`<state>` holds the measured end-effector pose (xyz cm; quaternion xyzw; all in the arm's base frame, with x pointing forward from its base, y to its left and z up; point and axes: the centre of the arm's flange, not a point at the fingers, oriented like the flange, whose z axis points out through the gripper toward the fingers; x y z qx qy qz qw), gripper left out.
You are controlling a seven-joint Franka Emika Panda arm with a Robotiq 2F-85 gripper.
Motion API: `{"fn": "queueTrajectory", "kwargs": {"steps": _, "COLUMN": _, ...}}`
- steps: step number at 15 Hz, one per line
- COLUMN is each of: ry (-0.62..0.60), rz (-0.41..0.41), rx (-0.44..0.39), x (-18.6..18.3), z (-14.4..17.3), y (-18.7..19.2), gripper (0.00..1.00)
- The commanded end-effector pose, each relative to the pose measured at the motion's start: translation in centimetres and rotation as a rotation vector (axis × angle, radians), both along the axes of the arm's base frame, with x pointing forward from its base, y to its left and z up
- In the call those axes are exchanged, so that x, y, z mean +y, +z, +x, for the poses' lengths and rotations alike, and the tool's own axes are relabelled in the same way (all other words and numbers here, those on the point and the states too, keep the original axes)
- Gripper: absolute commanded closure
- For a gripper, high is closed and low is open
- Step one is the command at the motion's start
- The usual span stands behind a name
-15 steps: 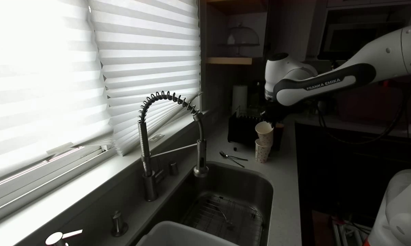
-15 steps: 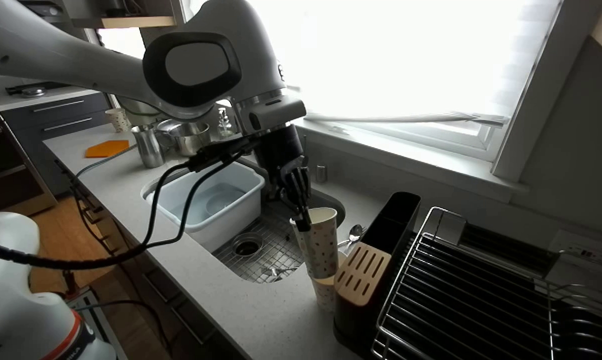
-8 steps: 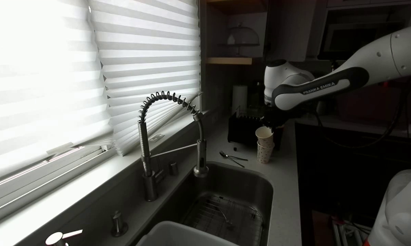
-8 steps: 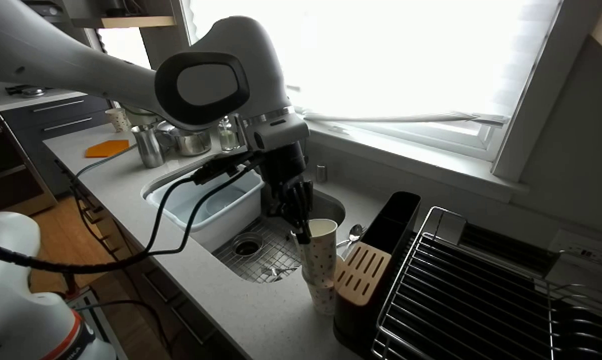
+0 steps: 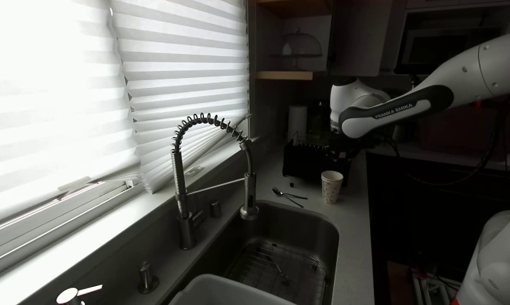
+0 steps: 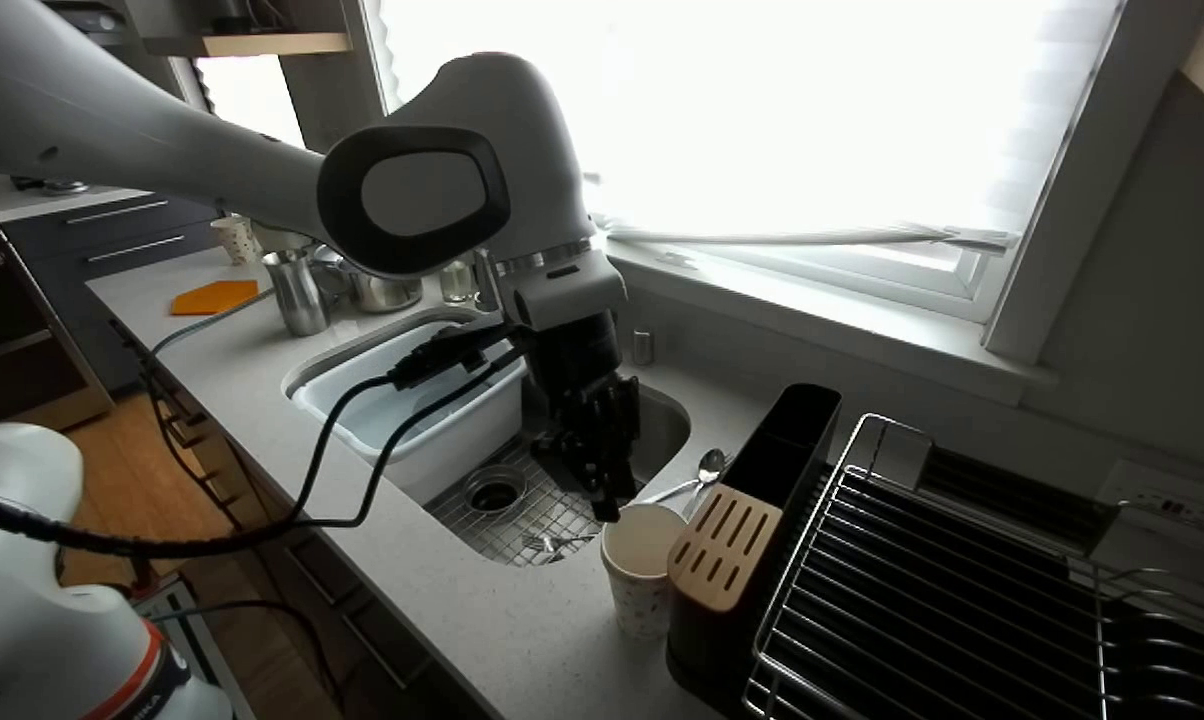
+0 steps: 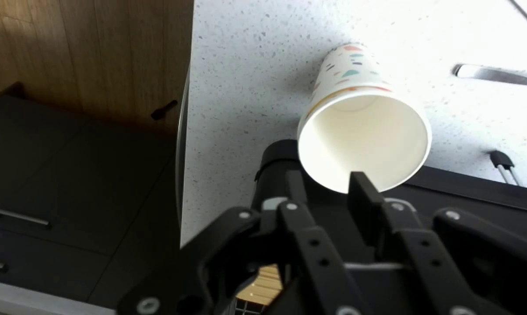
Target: Pour the water out of the cup
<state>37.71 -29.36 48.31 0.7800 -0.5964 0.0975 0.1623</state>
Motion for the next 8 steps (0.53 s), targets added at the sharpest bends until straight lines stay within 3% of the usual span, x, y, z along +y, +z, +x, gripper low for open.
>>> {"fn": "queueTrajectory", "kwargs": {"steps": 1, "ry": -0.022, "rz": 0.008, "rx": -0.043, "x": -0.4, "z": -0.3, "y": 1.2, "gripper": 0.34}}
{"fn": "queueTrajectory", "kwargs": {"steps": 5, "ry": 0.055, "rz": 0.012, "rx": -0.061, "x": 0.4, "z": -0.2, "y": 4.4, "gripper": 0.05}}
{"fn": "queueTrajectory", "kwargs": {"steps": 8, "ry": 0.074, "rz": -0.020, "rx": -0.037, "x": 1.3, "z": -0.6, "y": 7.5, "gripper": 0.00}}
